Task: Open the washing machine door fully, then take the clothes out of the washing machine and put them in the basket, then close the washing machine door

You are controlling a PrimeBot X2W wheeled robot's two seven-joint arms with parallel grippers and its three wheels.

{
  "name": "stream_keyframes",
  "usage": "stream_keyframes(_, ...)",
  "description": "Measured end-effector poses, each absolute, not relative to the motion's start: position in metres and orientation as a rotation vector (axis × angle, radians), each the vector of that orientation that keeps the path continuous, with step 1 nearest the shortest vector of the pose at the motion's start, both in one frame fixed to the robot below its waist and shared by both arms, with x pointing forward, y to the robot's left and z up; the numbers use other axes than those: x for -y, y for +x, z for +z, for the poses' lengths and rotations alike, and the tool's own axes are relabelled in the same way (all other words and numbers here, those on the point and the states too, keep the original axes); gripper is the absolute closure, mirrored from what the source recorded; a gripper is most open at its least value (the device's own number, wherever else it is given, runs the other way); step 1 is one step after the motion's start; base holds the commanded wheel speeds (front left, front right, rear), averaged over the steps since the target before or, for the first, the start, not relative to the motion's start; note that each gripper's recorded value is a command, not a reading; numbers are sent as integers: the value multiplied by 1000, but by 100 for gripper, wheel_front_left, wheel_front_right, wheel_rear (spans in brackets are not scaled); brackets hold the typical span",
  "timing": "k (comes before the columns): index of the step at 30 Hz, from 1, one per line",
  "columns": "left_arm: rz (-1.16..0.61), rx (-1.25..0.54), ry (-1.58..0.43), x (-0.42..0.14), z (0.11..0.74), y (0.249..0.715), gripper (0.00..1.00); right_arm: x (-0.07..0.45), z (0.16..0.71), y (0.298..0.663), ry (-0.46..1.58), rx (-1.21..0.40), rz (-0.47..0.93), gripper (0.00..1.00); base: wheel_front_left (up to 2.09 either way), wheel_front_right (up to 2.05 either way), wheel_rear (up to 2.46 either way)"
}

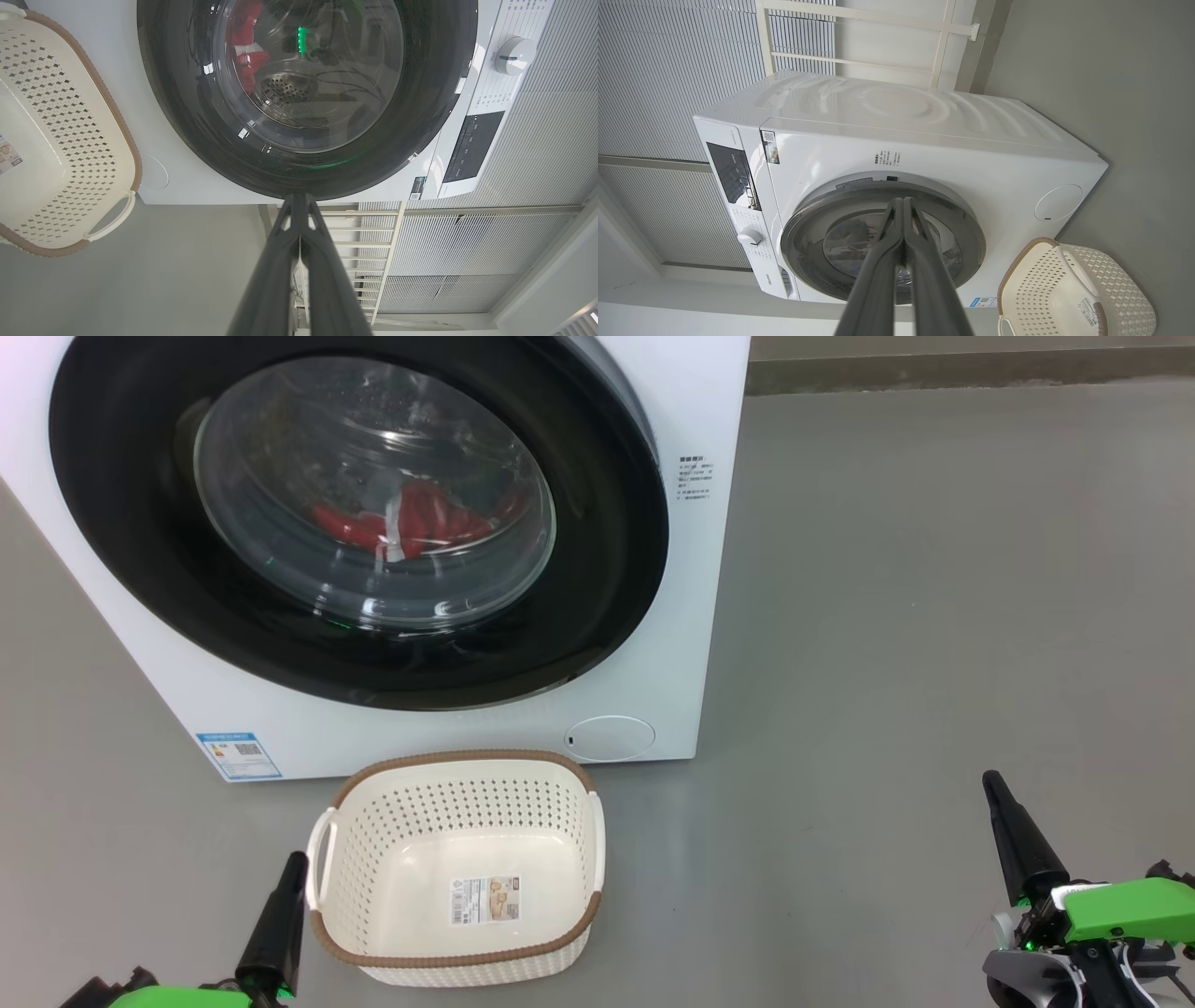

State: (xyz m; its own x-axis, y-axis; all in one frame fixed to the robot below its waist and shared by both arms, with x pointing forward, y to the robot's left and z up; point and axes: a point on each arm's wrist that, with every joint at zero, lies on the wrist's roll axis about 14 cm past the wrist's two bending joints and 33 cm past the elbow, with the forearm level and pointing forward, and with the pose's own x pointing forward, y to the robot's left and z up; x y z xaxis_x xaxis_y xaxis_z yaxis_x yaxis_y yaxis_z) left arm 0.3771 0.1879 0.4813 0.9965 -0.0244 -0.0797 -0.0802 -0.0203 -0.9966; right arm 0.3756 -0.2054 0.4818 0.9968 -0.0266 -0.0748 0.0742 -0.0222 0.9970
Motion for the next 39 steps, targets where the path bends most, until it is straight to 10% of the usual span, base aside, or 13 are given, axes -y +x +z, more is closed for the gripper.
stream_keyframes(39,44,-82,-1591,-188,481,377,100,206,482,376,1591,-37,-81,100,0,0,0)
